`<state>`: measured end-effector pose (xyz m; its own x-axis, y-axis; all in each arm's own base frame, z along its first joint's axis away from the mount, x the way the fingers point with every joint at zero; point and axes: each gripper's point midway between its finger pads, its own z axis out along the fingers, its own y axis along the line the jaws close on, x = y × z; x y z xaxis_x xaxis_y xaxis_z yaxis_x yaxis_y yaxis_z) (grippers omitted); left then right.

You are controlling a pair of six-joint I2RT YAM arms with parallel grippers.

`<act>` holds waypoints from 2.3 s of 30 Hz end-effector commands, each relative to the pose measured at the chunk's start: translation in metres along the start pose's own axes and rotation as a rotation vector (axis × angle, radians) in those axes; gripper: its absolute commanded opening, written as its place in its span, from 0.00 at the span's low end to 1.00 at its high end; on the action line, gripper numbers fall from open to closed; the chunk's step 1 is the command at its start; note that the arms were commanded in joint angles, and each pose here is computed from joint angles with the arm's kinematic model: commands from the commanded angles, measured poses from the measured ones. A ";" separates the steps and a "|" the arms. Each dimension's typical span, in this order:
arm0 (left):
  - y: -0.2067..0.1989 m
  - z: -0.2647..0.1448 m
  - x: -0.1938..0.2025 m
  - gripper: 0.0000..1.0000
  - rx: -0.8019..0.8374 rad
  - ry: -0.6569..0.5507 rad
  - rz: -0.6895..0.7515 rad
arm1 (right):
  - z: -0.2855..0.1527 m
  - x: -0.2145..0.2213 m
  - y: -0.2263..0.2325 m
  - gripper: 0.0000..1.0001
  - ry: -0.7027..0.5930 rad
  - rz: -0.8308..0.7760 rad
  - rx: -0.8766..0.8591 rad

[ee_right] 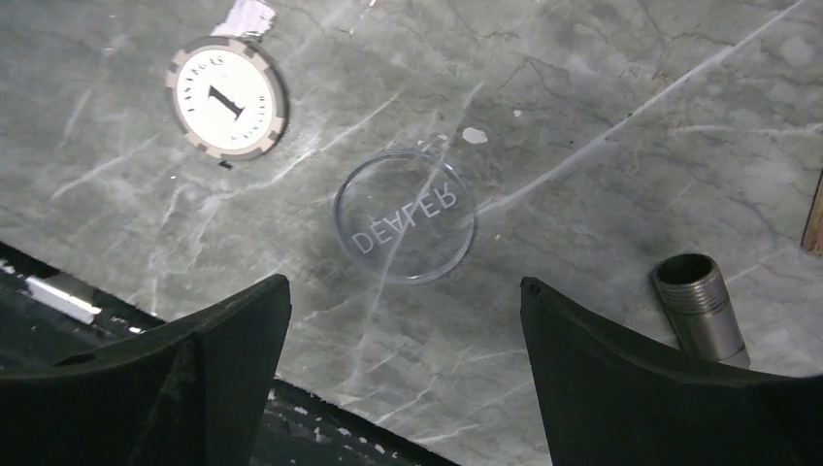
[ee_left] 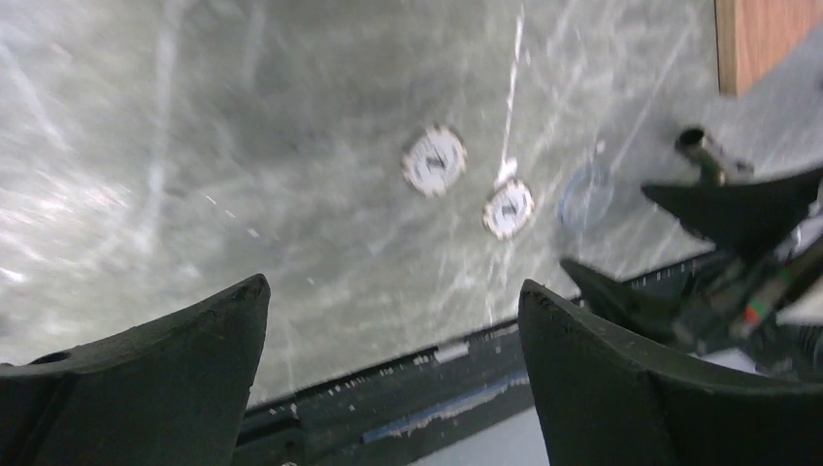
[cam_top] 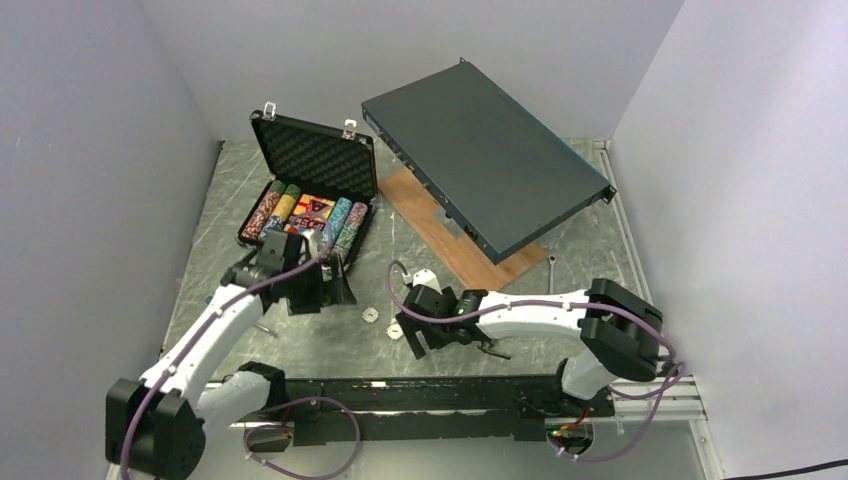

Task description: Pack up texas hold em set

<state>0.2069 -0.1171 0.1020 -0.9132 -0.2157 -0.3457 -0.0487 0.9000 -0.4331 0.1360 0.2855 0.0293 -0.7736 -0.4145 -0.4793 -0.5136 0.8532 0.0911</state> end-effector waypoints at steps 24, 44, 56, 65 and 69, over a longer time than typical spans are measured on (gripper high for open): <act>-0.026 -0.072 0.010 0.99 -0.003 -0.141 0.046 | 0.040 -0.047 0.095 0.46 -0.089 -0.098 -0.091; -0.045 -0.024 0.065 0.99 0.161 0.004 -0.066 | -0.042 -0.071 0.050 0.81 -0.308 -0.036 -0.092; -0.098 0.021 0.135 0.99 -0.076 0.219 0.308 | -0.107 -0.072 -0.015 0.84 -0.517 0.097 -0.073; -0.114 0.044 0.163 0.99 -0.170 0.304 0.488 | -0.117 -0.067 -0.035 0.85 -0.535 0.104 -0.045; -0.112 0.053 0.163 0.97 -0.193 0.314 0.519 | -0.119 -0.061 -0.041 0.85 -0.554 0.144 -0.053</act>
<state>0.0773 -0.2647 0.0492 -0.9308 0.3231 -0.1710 0.3461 0.9294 -0.1277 0.1601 0.2363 0.1436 -0.5451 -0.1591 -0.8231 -0.4681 0.8723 0.1414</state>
